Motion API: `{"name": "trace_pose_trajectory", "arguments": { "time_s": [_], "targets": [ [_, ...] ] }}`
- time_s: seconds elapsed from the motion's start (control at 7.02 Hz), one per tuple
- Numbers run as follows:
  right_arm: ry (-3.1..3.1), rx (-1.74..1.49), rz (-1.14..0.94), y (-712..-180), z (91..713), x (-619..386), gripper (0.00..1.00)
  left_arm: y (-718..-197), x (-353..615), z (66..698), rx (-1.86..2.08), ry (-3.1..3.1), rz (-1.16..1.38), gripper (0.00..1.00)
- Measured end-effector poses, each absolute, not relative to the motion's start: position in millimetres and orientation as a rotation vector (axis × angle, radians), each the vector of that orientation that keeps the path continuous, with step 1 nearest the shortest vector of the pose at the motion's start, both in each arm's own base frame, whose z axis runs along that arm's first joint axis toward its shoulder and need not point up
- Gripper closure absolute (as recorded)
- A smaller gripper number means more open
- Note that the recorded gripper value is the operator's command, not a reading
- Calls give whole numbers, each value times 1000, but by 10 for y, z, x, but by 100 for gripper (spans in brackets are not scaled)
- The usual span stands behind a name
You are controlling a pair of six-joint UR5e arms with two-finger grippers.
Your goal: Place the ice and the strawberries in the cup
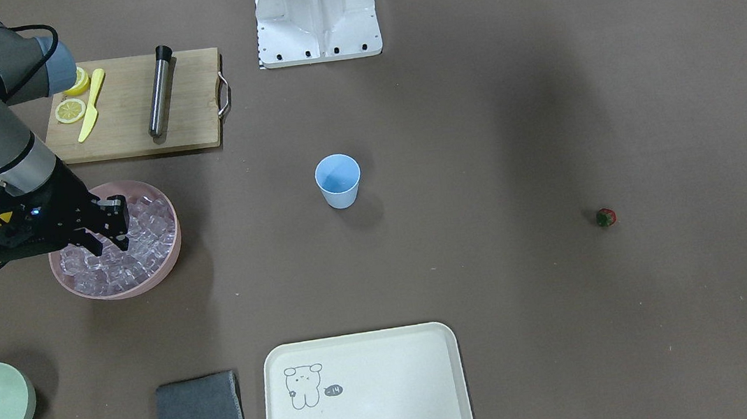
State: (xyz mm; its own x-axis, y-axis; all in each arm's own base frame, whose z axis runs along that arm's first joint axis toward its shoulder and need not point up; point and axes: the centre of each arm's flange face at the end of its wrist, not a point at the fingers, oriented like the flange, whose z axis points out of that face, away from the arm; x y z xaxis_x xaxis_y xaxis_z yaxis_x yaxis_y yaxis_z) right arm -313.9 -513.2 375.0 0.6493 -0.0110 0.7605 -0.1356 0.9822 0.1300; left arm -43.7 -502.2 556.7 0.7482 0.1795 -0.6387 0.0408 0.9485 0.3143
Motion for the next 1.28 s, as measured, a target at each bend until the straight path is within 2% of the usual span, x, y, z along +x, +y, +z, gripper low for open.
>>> {"name": "trace_pose_trajectory", "arguments": {
  "time_s": [0.28, 0.57, 0.71, 0.85, 1.0, 1.28],
  "targets": [
    [-892, 167, 139, -5159, 3704, -3220, 3, -5028, -431, 5575, 325, 726, 77, 2],
    [-891, 140, 182, -5182, 3846, -3317, 17, -5026, -427, 5582, 325, 726, 77, 2],
    [-889, 127, 200, -5165, 3887, -3349, 27, -5029, -426, 5585, 325, 723, 77, 2],
    [-892, 115, 218, -5140, 3882, -3390, 30, -5037, -431, 5587, 326, 717, 76, 2],
    [-893, 107, 223, -5113, 3873, -3444, 22, -5047, -436, 5584, 328, 710, 75, 2],
    [-885, 102, 224, -5083, 3916, -3489, 23, -5062, -436, 5585, 329, 707, 74, 2]
  ]
}}
